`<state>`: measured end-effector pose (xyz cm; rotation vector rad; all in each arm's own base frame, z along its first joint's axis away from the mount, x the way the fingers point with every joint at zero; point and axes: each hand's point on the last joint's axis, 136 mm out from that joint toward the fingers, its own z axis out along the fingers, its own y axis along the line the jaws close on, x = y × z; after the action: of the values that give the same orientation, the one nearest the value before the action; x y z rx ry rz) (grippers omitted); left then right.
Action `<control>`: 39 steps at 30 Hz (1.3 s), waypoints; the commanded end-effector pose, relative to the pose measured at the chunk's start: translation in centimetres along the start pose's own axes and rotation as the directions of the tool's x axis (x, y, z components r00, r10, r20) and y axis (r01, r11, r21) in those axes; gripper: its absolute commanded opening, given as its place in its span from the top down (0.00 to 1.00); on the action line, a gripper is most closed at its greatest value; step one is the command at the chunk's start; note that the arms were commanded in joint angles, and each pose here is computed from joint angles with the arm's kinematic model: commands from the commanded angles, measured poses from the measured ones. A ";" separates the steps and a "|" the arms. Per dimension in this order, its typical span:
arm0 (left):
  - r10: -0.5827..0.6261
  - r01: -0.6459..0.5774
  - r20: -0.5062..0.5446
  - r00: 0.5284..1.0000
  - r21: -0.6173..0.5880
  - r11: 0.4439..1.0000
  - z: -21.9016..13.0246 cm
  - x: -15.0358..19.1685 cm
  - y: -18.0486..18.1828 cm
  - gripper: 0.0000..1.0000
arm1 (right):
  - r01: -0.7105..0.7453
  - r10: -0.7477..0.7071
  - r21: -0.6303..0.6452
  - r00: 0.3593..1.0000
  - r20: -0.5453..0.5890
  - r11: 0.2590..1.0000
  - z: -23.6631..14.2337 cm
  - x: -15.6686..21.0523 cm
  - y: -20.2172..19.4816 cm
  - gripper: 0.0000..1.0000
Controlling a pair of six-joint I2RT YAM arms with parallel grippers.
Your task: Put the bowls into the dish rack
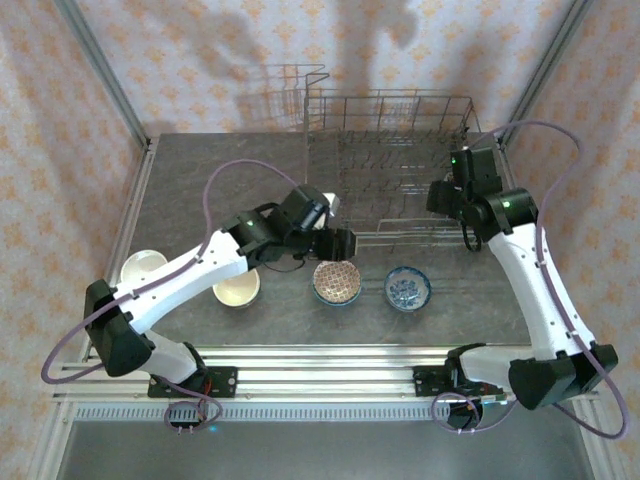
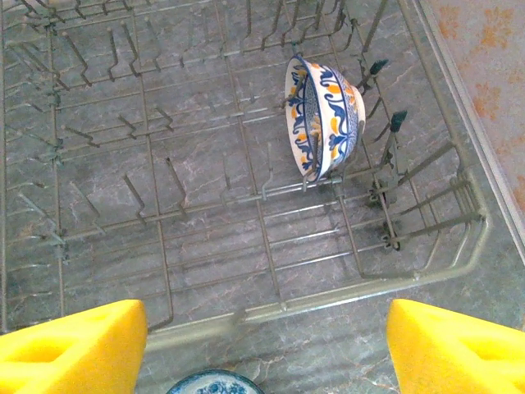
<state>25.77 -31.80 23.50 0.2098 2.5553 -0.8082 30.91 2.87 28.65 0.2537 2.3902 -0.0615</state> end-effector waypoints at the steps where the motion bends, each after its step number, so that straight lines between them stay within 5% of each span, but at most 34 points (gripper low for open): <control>1: -0.009 0.008 0.021 1.000 0.025 1.000 2.3 -0.4 -1.2 0.38 | -0.016 0.016 0.013 1.000 0.010 1.000 0.3 0.2 -0.3 0.24; 13: -0.021 0.028 -0.138 0.990 0.048 0.998 8.8 2.9 -3.1 0.41 | -0.034 0.034 0.028 0.999 -0.012 0.999 1.2 1.3 -0.5 0.23; 39: -0.100 0.096 -0.162 0.982 -0.030 0.995 14.2 5.1 -3.8 0.41 | -0.041 0.041 0.021 0.999 0.012 0.999 -0.5 2.9 -1.7 0.23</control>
<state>25.51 -42.87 13.13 0.1815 2.7664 -0.8468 29.01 2.33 27.50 0.2890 2.3607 -0.0421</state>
